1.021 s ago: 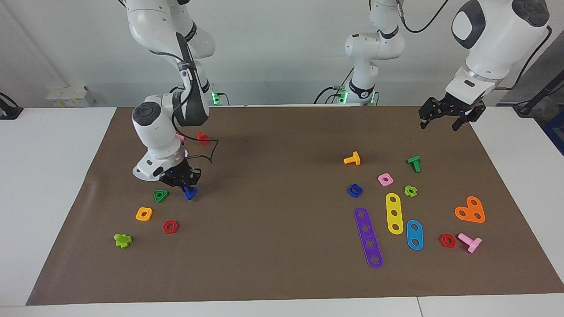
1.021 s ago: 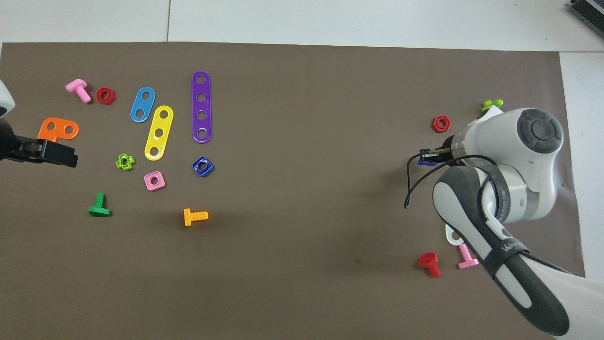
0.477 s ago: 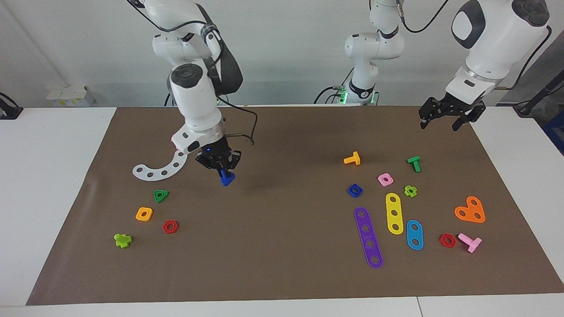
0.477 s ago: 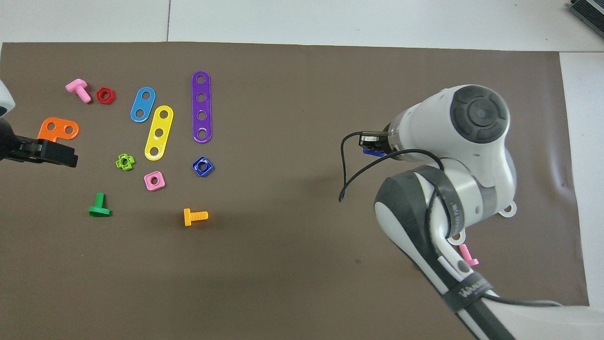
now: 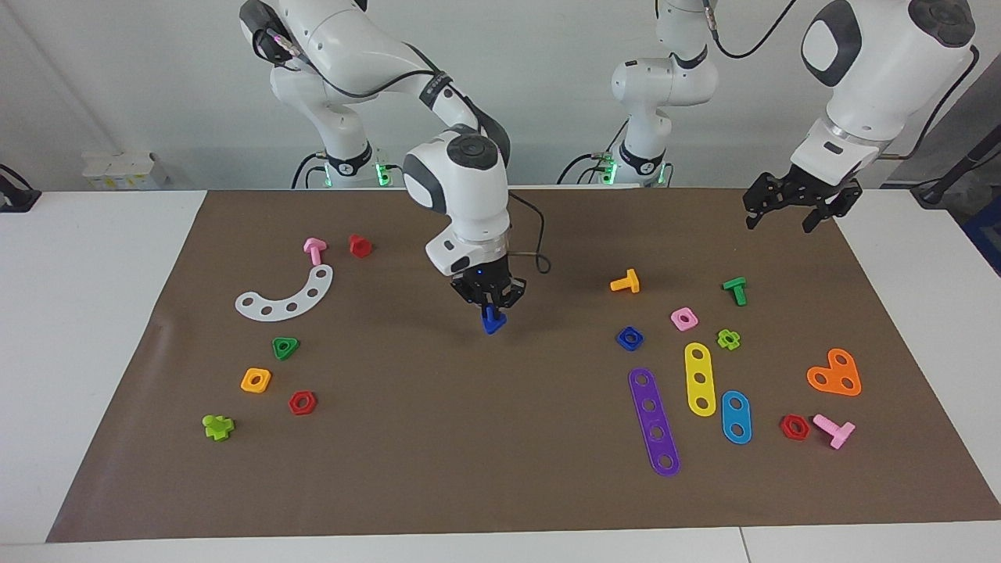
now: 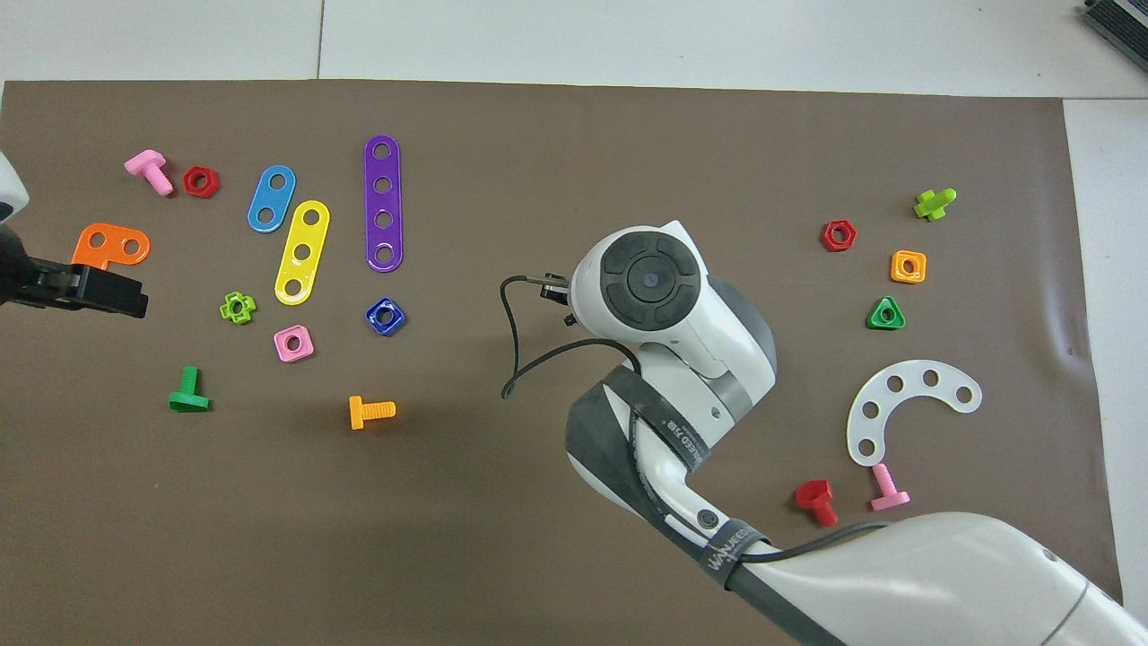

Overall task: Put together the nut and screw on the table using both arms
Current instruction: 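Carry the blue nut to the table centre and release it, then withdraw the right gripper while the left gripper reaches the square nut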

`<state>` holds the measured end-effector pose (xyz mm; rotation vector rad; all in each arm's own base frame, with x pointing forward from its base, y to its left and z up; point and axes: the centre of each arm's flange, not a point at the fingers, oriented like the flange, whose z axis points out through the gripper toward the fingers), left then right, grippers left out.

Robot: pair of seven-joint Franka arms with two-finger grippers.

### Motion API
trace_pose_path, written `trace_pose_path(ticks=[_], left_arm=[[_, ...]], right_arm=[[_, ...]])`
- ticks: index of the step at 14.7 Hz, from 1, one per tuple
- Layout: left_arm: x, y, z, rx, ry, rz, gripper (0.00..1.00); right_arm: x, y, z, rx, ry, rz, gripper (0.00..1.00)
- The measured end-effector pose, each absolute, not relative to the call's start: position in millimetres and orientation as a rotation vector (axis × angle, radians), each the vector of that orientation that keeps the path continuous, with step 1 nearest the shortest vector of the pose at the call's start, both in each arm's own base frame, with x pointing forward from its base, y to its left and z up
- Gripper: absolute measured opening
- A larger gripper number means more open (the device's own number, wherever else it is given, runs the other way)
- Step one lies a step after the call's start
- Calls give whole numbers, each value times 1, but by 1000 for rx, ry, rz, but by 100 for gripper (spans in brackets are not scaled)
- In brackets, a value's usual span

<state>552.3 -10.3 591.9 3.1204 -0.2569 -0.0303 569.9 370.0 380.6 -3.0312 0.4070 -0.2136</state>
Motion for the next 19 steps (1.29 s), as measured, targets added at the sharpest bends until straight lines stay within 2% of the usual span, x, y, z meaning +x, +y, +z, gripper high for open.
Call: trace_pose_path(ticks=[4, 7, 8, 11, 15, 19], left_arm=[[552, -10, 592, 3120, -257, -30, 100], [552, -10, 592, 3120, -257, -30, 100], [552, -10, 592, 3120, -257, -30, 100], [552, -12, 592, 3120, -261, -30, 100], [552, -14, 592, 3120, -267, -32, 100], [552, -19, 592, 3119, -281, -31, 100]], right_arm=[[560, 404, 326, -3026, 449, -264, 19], [557, 408, 310, -3027, 448, -238, 19], [556, 409, 306, -3020, 445, -237, 23], [555, 407, 307, -3017, 461, -239, 56], [568, 379, 385, -3024, 539, -385, 98], [589, 308, 456, -3079, 564, -497, 100]])
